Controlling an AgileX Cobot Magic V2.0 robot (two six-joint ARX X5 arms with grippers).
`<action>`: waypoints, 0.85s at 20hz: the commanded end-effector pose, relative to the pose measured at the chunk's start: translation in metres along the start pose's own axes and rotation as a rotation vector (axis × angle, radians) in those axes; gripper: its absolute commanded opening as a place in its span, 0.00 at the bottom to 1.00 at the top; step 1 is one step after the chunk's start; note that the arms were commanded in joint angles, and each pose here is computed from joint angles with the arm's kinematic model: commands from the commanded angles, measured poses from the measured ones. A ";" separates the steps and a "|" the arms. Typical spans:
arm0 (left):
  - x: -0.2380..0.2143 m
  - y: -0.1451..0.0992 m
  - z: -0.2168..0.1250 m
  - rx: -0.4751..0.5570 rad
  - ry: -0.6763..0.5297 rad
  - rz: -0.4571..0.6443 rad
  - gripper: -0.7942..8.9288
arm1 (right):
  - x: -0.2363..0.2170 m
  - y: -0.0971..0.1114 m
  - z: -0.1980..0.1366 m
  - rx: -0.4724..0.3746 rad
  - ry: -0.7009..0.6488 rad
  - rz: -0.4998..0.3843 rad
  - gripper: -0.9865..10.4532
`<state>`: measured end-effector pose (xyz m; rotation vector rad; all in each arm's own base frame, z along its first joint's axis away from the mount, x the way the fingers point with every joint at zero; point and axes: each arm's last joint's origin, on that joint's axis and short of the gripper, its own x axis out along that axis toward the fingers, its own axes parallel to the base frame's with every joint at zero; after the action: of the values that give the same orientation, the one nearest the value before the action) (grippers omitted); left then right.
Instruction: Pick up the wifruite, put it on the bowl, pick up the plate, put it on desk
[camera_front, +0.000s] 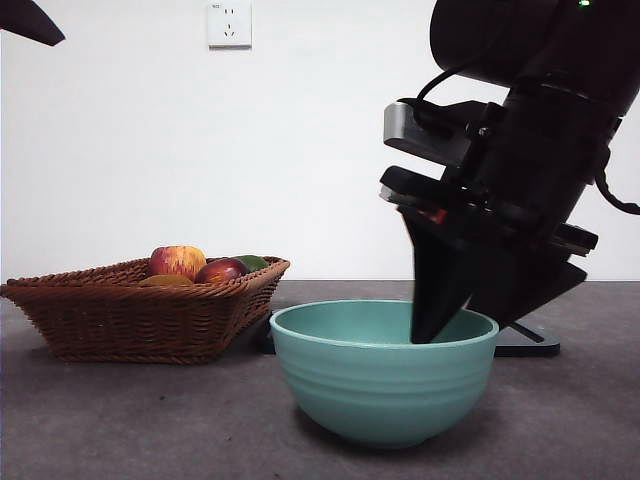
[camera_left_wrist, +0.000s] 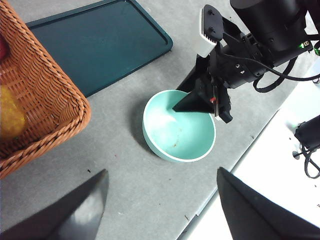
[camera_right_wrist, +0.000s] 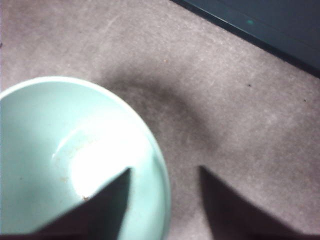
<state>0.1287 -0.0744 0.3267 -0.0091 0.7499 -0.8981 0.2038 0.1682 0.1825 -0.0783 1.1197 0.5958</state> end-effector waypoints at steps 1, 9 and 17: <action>-0.001 -0.001 0.003 0.028 -0.011 -0.009 0.43 | 0.000 0.003 0.002 0.008 -0.009 0.003 0.33; -0.001 -0.001 0.004 0.030 -0.013 -0.009 0.43 | -0.073 0.012 0.010 -0.008 -0.183 -0.023 0.33; -0.001 -0.001 0.004 0.030 -0.013 -0.009 0.43 | -0.153 0.019 -0.016 -0.043 -0.387 0.105 0.33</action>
<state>0.1288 -0.0744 0.3267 -0.0089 0.7493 -0.8986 0.1346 0.1127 0.3057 0.0469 0.7515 0.6873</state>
